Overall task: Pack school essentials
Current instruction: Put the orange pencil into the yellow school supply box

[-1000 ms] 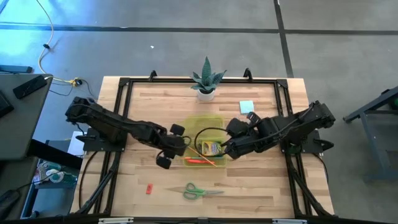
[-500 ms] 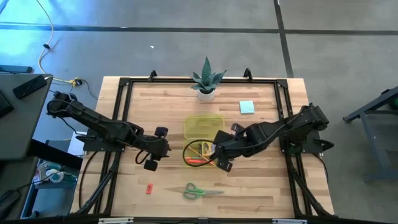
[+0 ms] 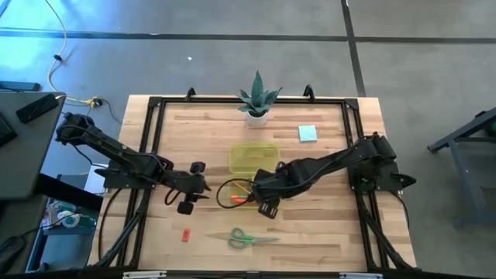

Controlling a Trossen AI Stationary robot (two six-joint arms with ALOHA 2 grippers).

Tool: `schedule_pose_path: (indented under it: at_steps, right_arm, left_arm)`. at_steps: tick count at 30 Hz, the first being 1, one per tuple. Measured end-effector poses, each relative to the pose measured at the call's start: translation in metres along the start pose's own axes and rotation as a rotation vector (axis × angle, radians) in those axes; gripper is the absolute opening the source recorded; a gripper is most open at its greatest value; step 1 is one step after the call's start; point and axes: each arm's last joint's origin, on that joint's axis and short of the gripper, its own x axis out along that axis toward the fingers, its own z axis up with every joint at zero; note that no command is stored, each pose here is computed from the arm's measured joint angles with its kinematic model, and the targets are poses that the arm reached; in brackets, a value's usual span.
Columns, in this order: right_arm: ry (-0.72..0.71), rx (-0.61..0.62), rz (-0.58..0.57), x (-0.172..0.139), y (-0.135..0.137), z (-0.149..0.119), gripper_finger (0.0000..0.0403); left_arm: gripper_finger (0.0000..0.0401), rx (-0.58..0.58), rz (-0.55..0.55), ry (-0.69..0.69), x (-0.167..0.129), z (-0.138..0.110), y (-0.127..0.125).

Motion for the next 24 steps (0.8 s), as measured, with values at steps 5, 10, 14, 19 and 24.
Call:
schedule_pose_path:
  at_steps: [5, 10, 14, 19, 24]
  right_arm:
    - [0.069, -0.03, -0.018, 0.024, 0.001, 0.004, 0.0175]
    - [0.092, -0.093, -0.029, 0.049, 0.005, 0.008, 0.0177]
    - [0.08, -0.116, -0.018, 0.066, 0.01, 0.012, 0.0177]
    - [0.062, -0.11, -0.01, 0.087, 0.012, 0.018, 0.0177]
    - [0.038, -0.076, -0.036, 0.102, 0.013, 0.022, 0.0177]
  left_arm:
    - [0.0119, -0.043, 0.016, 0.034, -0.008, -0.005, 0.002]
    - [0.012, -0.041, 0.008, -0.018, -0.018, -0.002, 0.003]
    - [0.0119, -0.011, 0.004, -0.065, -0.025, 0.001, 0.004]
    - [0.0119, -0.012, 0.003, -0.102, -0.028, 0.004, 0.004]
    - [0.0119, -0.012, 0.004, -0.097, -0.028, 0.003, 0.004]
